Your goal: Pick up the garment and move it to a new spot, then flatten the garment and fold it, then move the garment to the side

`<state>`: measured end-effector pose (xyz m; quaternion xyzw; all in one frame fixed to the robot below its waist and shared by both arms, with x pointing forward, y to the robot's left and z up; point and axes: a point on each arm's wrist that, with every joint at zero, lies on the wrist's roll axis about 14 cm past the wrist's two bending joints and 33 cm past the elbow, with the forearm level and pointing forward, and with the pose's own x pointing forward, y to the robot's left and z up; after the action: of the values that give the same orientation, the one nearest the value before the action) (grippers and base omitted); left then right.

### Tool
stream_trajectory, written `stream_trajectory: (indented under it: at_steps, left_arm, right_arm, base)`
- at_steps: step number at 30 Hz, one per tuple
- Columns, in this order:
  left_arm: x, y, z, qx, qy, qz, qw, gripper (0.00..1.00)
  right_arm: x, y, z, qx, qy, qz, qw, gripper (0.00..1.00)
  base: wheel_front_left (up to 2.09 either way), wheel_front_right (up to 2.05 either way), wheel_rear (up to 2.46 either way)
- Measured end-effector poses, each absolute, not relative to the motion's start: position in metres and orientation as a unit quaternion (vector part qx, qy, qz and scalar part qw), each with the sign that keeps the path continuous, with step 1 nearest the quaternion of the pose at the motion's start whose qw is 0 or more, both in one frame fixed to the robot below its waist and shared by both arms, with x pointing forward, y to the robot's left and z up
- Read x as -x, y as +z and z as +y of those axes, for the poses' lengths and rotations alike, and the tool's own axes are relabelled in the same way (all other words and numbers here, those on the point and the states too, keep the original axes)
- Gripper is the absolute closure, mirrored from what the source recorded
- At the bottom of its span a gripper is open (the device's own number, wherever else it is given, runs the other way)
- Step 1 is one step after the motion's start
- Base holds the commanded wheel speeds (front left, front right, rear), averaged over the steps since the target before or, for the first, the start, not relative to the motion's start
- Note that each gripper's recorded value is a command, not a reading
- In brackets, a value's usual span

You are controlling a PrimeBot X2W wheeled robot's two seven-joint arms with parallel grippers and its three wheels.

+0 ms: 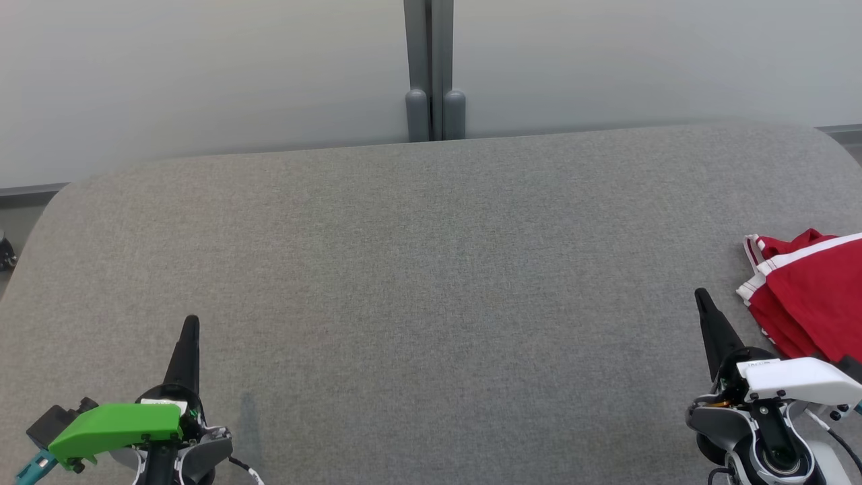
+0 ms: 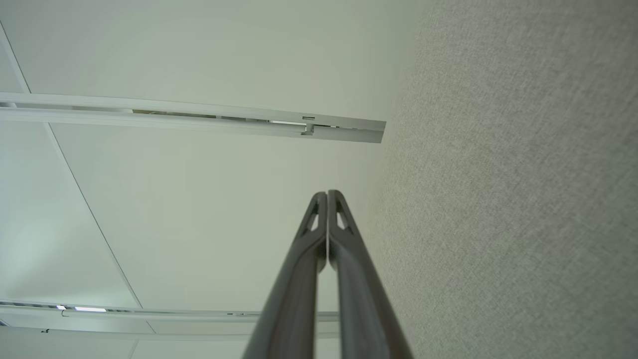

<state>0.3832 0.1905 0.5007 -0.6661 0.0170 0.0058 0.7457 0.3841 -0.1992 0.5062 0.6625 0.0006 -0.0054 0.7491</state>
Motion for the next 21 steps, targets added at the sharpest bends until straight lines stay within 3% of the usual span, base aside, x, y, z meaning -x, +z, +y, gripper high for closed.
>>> stream_trajectory:
  at_steps: [21]
  left_arm:
    - [-0.3870, 0.5035, 0.1998, 0.707, 0.005, 0.005, 0.707, 1.00]
  right_arm:
    - [-0.3881, 0.5053, -0.1998, -0.708, -0.002, 0.003, 0.706, 1.00]
  base:
    - [0.00, 0.00, 0.00]
